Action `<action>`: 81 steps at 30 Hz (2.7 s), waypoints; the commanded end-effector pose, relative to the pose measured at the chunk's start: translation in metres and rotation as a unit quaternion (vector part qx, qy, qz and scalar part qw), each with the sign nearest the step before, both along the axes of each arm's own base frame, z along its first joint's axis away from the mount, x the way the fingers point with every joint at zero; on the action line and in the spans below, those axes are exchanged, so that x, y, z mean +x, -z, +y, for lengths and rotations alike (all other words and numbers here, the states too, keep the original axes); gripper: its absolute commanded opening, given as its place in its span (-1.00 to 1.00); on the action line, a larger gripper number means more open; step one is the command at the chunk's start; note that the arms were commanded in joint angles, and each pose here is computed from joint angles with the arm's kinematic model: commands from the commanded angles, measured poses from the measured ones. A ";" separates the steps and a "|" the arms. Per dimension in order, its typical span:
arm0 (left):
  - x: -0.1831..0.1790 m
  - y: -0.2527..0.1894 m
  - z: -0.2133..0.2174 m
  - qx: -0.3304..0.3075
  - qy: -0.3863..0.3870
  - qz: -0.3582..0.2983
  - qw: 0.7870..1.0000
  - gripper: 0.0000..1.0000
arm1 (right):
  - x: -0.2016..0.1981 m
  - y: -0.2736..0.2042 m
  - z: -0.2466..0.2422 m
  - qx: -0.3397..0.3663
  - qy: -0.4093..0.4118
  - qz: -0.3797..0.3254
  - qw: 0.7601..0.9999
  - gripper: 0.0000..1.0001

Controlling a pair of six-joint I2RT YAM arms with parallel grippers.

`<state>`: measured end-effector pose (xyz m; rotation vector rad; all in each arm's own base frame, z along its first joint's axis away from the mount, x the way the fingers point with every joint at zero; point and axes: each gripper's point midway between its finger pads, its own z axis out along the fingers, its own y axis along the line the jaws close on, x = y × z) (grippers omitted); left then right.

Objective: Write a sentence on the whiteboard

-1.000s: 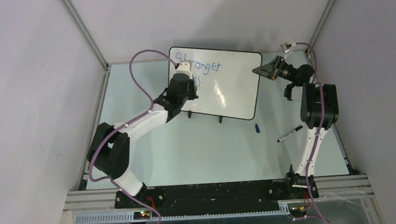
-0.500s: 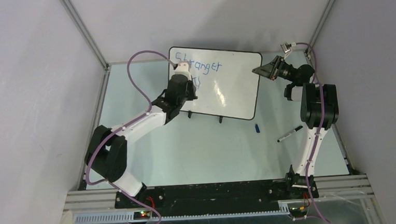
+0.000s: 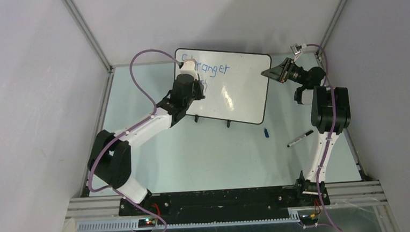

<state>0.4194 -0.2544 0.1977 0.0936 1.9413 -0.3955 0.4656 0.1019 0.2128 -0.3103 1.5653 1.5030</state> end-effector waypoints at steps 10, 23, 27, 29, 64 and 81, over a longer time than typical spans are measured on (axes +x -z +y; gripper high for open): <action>0.013 -0.013 -0.005 0.009 -0.008 -0.012 1.000 -1.00 | -0.012 -0.037 0.001 -0.004 -0.006 -0.041 0.999 -1.00; 0.015 -0.009 -0.007 0.011 -0.008 -0.007 1.000 -1.00 | -0.012 -0.037 0.001 -0.004 -0.006 -0.040 0.999 -1.00; 0.017 -0.009 -0.010 0.010 -0.005 -0.006 1.000 -1.00 | -0.012 -0.037 0.001 -0.004 -0.006 -0.041 0.999 -1.00; 0.018 -0.009 -0.012 0.010 -0.002 -0.005 1.000 -1.00 | -0.012 -0.037 0.001 -0.004 -0.006 -0.040 0.999 -1.00; 0.004 0.003 -0.018 -0.001 0.026 0.012 1.000 -1.00 | -0.012 -0.037 0.000 -0.004 -0.005 -0.041 0.999 -1.00; -0.008 0.014 -0.008 0.014 0.012 0.027 0.999 -1.00 | -0.012 -0.037 0.000 -0.004 -0.005 -0.040 0.999 -1.00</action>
